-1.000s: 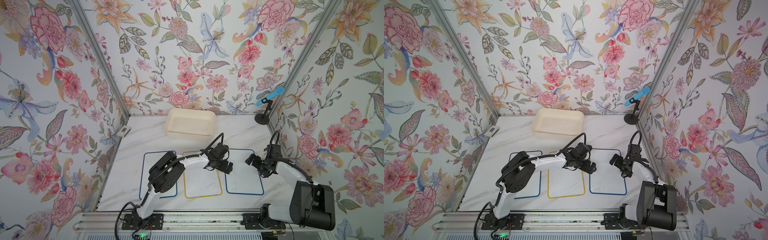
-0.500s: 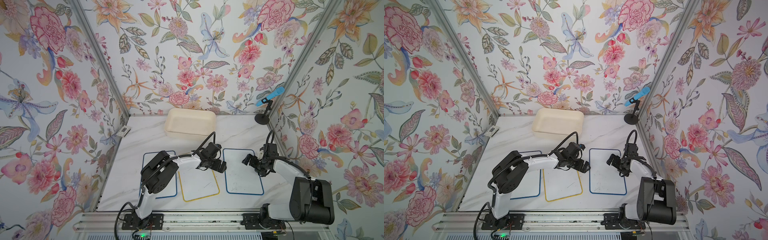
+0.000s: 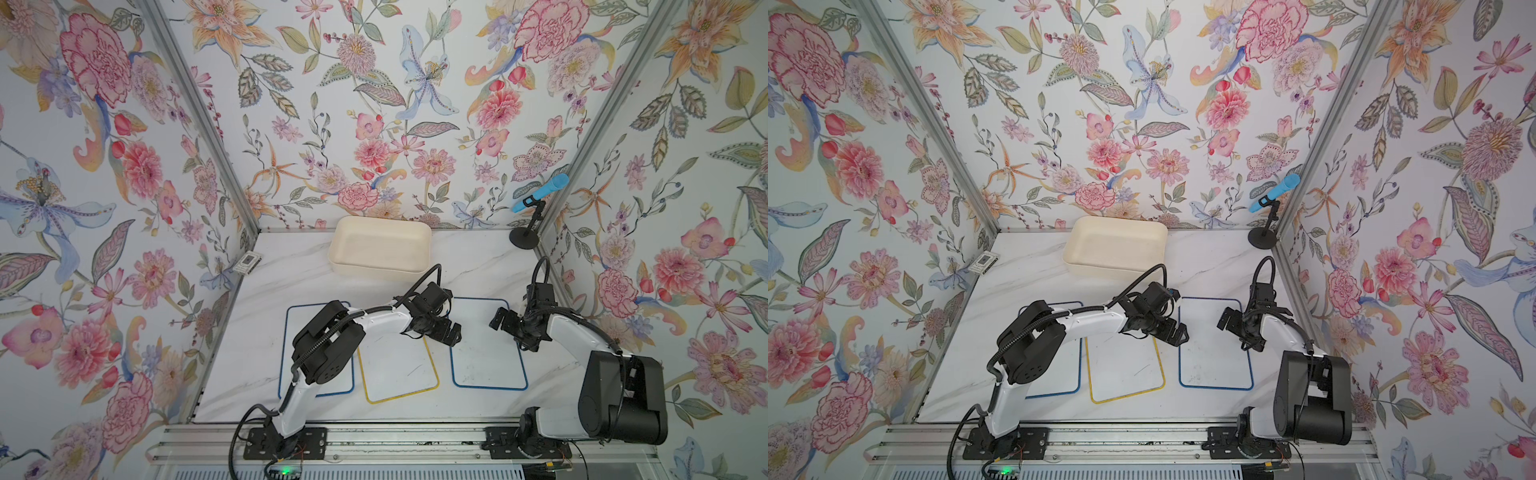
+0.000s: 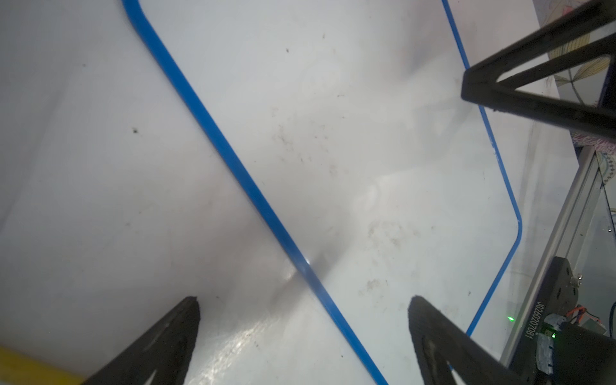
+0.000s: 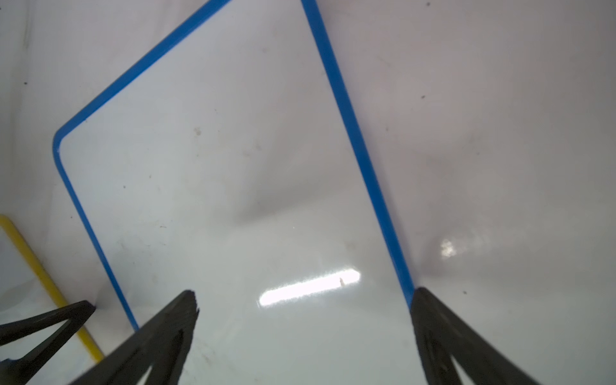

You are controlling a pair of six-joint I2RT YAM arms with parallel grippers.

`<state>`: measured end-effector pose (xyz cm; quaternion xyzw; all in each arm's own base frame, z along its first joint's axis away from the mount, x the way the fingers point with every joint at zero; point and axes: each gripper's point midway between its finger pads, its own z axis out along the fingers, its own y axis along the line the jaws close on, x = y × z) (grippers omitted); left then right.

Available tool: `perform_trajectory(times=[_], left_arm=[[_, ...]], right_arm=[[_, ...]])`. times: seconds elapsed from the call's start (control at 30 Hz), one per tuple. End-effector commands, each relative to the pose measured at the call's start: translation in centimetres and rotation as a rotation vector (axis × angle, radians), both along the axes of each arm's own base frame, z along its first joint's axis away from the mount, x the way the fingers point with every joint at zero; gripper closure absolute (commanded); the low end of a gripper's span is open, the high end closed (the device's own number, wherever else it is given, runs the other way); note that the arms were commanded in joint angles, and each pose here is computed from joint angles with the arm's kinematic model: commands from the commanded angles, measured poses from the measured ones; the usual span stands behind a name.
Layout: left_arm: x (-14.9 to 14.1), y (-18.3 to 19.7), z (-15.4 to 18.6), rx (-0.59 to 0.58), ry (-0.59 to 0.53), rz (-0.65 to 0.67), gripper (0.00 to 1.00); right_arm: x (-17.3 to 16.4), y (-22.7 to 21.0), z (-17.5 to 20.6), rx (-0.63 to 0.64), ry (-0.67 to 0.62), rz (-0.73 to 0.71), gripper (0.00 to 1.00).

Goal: Put the whiteboard into the storage box
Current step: Adjust the whiteboard at the center of the board.

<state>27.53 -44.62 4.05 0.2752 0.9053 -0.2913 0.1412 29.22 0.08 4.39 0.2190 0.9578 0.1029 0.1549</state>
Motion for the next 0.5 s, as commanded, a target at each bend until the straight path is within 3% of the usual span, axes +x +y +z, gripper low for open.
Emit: perform_trajectory(times=[0.0,0.47], left_arm=[[-3.4,2.0,-3.1,0.084,0.149,0.009,0.00],[-5.3,1.0,-4.6,0.170,0.232,0.041,0.00]], right_arm=[[0.0,-1.6,0.3,-0.102,0.039,-0.007,0.00],[1.2,-2.4,-1.2,-0.156,0.136,0.017,0.00]])
